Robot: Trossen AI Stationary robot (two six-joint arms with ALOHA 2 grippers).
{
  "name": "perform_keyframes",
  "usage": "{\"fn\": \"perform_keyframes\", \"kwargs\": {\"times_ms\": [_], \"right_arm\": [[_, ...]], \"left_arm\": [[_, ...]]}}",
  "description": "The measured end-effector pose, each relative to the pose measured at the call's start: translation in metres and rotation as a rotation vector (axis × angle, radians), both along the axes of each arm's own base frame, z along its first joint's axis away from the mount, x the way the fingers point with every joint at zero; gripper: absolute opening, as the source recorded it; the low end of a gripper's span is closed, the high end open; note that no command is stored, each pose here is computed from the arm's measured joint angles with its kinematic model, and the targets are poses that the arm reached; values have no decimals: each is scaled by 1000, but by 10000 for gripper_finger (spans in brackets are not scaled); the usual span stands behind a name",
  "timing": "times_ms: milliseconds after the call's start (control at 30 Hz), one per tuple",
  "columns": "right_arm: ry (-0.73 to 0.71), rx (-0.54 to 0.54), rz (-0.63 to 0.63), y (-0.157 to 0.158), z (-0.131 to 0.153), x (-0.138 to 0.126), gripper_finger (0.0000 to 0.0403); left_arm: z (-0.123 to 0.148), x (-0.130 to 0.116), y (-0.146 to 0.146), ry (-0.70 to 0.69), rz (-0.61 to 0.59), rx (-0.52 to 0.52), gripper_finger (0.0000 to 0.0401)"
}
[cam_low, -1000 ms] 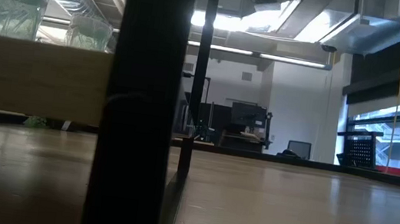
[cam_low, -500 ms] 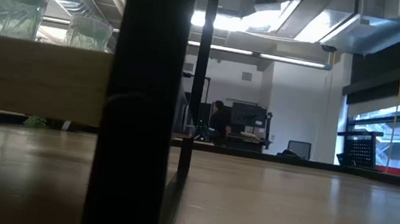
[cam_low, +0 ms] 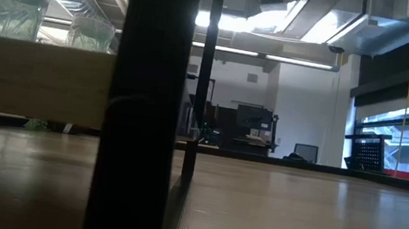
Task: Pick and place medicine bottles onto shelf by color
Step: Put the big white pill bottle on the shelf aligned with the other big white pill bottles
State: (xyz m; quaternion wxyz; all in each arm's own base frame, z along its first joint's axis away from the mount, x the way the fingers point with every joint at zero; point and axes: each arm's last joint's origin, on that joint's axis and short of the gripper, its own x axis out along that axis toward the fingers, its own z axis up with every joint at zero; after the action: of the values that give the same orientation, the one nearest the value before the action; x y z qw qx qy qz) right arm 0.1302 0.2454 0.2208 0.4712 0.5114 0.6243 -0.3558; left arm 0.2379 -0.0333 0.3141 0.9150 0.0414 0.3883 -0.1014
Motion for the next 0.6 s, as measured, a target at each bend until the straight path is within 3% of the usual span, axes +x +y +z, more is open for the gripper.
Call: {"fn": "perform_keyframes", "kwargs": {"times_ms": [600], "right_arm": [[44,-51,34,15,-30,5,296]], "left_arm": [[0,0,0,-4,0,-1,156]]}}
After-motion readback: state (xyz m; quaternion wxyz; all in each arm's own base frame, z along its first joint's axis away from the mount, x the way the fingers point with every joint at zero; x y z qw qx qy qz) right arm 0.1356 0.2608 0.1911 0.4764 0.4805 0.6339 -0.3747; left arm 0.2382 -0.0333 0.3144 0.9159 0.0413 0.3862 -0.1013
